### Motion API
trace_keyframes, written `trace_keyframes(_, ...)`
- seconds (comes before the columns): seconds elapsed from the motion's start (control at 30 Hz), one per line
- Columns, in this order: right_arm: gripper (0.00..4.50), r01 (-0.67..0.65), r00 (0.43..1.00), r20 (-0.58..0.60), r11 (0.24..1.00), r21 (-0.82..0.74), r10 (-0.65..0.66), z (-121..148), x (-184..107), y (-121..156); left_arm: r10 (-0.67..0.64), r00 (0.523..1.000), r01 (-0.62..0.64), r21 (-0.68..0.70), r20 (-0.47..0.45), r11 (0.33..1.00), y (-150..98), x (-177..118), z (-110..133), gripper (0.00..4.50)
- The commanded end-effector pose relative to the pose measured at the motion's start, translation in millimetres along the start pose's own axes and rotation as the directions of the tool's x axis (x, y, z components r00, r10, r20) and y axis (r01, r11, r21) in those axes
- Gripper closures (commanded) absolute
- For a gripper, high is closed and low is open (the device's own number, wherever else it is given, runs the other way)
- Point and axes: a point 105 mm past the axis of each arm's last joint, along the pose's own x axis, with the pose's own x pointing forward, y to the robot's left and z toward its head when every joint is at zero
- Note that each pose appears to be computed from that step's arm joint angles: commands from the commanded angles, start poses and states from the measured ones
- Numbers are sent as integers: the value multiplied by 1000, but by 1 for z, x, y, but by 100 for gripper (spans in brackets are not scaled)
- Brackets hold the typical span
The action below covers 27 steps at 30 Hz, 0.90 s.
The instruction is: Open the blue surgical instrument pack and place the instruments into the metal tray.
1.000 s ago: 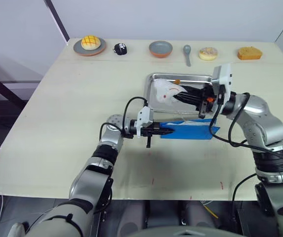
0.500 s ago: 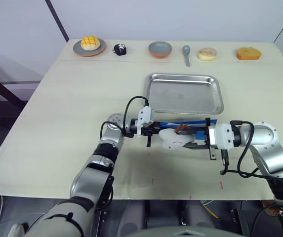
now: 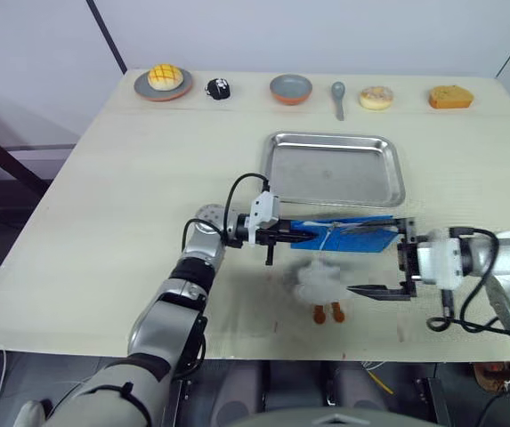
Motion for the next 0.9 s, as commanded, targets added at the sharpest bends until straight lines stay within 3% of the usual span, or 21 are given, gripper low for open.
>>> trace_keyframes(0.03,4,120,991,39,988,95,-124,15,-22,-13,-18,999,18,-10,-27,1000,-6,0,-7,450)
trace_keyframes(0.27,4,286,958,-72,890,355,-279,-1,-69,-23,-18,999,18,-9,-30,1000,-6,-1,-7,450)
trace_keyframes(0.4,4,322,945,-180,868,378,-272,-16,-94,-22,-14,999,14,-7,-31,1000,-5,-1,-7,450)
trace_keyframes(0.7,4,305,947,-213,880,364,-240,-57,-68,-33,-26,999,25,-3,-30,1000,-5,2,-6,450)
trace_keyframes(0.9,4,254,966,-157,871,420,-206,-79,-43,-34,-26,999,26,13,-35,1000,-3,4,-4,450)
